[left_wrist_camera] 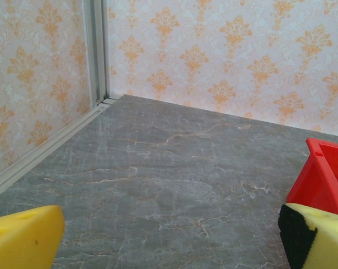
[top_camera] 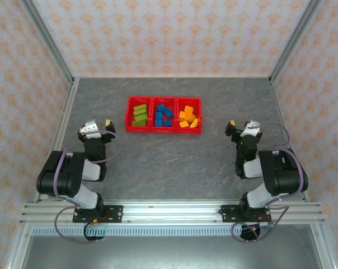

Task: Sort the legos into containers by color
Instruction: Reset both arms

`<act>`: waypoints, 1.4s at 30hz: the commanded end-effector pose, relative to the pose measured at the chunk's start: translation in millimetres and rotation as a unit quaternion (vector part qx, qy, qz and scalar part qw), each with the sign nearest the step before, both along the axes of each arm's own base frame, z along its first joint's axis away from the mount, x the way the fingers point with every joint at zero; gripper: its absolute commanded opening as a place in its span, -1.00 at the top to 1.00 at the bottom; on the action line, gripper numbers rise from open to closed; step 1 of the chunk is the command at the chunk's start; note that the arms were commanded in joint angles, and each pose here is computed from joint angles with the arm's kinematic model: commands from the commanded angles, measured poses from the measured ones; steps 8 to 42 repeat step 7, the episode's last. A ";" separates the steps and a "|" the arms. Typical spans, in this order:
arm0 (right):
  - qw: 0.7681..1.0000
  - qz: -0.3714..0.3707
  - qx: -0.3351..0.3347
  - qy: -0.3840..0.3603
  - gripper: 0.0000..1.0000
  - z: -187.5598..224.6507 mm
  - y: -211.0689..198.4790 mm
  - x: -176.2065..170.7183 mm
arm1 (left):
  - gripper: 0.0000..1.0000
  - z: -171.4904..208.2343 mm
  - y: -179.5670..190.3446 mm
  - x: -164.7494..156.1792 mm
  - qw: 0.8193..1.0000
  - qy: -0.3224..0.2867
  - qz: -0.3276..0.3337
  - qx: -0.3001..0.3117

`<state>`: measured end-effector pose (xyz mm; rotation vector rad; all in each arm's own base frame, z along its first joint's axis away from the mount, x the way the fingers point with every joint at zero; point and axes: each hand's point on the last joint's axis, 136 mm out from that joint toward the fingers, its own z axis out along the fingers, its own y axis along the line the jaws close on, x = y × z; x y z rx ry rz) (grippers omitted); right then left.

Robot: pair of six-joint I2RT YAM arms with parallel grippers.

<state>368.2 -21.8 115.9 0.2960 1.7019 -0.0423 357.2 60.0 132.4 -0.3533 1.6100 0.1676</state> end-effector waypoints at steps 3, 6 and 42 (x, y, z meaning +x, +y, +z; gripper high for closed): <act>1.000 -0.012 0.002 -0.010 -1.00 7.8 -4.8 4.2 | -0.98 9.2 1.5 -1.5 1.000 -0.023 0.010 -0.007; 1.000 -0.011 0.002 -0.013 -1.00 9.2 -4.6 3.0 | -0.98 9.2 1.4 -1.4 1.000 -0.023 0.009 -0.007; 1.000 -0.011 0.002 -0.015 -1.00 9.7 -4.7 2.1 | -0.98 8.9 1.5 -1.5 1.000 -0.023 0.010 -0.007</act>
